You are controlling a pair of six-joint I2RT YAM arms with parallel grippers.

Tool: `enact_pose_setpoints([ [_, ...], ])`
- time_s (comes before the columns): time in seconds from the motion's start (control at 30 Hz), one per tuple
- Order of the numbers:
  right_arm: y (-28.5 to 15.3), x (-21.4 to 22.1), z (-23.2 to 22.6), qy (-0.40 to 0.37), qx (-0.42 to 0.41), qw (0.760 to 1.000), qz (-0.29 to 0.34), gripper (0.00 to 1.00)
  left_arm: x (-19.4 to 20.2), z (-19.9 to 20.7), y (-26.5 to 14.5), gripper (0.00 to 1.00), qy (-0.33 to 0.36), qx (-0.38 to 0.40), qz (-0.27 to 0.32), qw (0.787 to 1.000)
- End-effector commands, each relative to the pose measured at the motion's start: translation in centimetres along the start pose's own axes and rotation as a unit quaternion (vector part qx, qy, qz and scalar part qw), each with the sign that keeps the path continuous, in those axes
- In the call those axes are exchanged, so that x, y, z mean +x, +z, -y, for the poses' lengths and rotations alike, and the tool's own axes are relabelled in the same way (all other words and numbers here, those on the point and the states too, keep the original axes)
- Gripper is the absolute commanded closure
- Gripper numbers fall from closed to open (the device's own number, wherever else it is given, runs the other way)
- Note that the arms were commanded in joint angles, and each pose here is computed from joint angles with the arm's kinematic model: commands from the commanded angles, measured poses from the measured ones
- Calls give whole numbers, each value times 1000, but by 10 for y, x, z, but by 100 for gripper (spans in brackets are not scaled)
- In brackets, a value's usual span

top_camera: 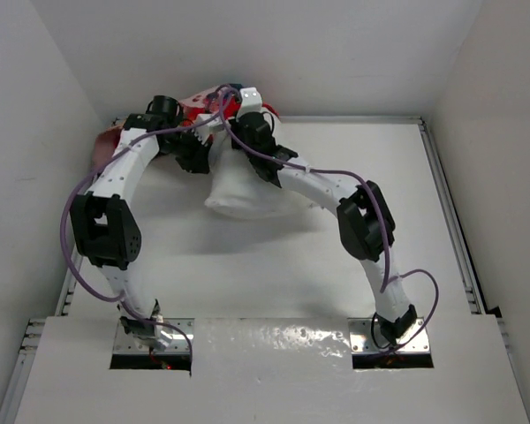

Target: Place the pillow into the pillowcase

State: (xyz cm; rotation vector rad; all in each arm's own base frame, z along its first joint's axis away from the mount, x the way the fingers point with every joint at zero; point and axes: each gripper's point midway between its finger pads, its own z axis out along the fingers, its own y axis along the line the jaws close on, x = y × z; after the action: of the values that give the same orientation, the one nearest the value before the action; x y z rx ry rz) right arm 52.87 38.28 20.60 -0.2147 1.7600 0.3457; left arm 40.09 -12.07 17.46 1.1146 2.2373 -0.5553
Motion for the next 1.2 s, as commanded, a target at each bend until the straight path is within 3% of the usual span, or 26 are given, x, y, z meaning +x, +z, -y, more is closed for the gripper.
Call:
enact_pose_setpoints([
  [0.0,13,-69,33,20,92,990,105,100,-22,94,-51,100,35,145,49,988],
  [0.1,8,-49,29,16,96,992,82,100,-25,94,-50,100,41,147,57,987],
  [0.13,4,-17,29,5,88,995,52,100,-24,93,-49,100,28,145,55,988],
  [0.17,-3,-5,16,1,67,997,43,100,-23,88,-43,100,23,139,56,988],
  [0.2,-17,-21,-3,10,18,997,68,100,-20,84,-40,100,15,130,50,990],
  [0.23,-30,24,-4,-9,2,999,34,100,-18,82,-37,100,-1,125,45,991],
  [0.3,-58,15,-33,-10,-55,997,60,100,-13,78,-32,100,-9,120,38,992],
  [0.33,-73,47,-45,-13,-96,995,29,100,-10,82,-33,100,-13,128,33,991],
  [0.4,-96,39,-57,7,-143,989,46,100,-10,91,-37,100,-8,147,34,988],
  [0.47,-117,68,-59,12,-182,983,18,100,-10,100,-44,76,-9,160,31,987],
  [0.5,-126,62,-61,14,-195,980,24,100,-8,98,-49,45,-4,143,24,989],
  [0.53,-134,77,-58,8,-203,979,7,94,-9,97,-53,36,1,132,23,991],
  [0.6,-147,88,-64,-4,-236,972,-13,73,-19,96,-67,25,24,110,36,993],
  [0.63,-154,87,-66,-8,-250,968,-18,43,-27,96,-72,22,34,105,48,993],
  [0.7,-159,87,-66,-13,-256,966,-28,15,-64,80,-84,21,38,63,96,993],
  [0.77,-158,69,-57,-7,-245,969,-16,10,-84,56,-84,22,11,10,124,992],
  [0.83,-153,43,-43,14,-234,972,3,12,-99,11,-76,34,-45,-85,152,984],
  [0.9,-150,31,-36,30,-245,969,3,31,-94,-27,-67,48,-86,-166,145,971],
  [0.93,-142,16,-22,50,-235,971,10,60,-101,-43,-64,48,-100,-196,162,962],
  [0.97,-137,18,-15,57,-225,973,0,69,-96,-59,-52,47,-115,-215,154,957],
  [1.0,-129,5,-3,60,-208,976,10,70,-101,-78,-53,41,-125,-255,163,945],
  [1.03,-124,2,2,51,-200,978,12,65,-102,-88,-49,38,-130,-271,162,940],
  [1.07,-114,-5,10,39,-187,982,15,41,-104,-107,-42,33,-144,-295,153,932],
  [1.17,-89,9,21,21,-158,987,-24,19,-91,-135,2,31,-169,-291,100,936],
])
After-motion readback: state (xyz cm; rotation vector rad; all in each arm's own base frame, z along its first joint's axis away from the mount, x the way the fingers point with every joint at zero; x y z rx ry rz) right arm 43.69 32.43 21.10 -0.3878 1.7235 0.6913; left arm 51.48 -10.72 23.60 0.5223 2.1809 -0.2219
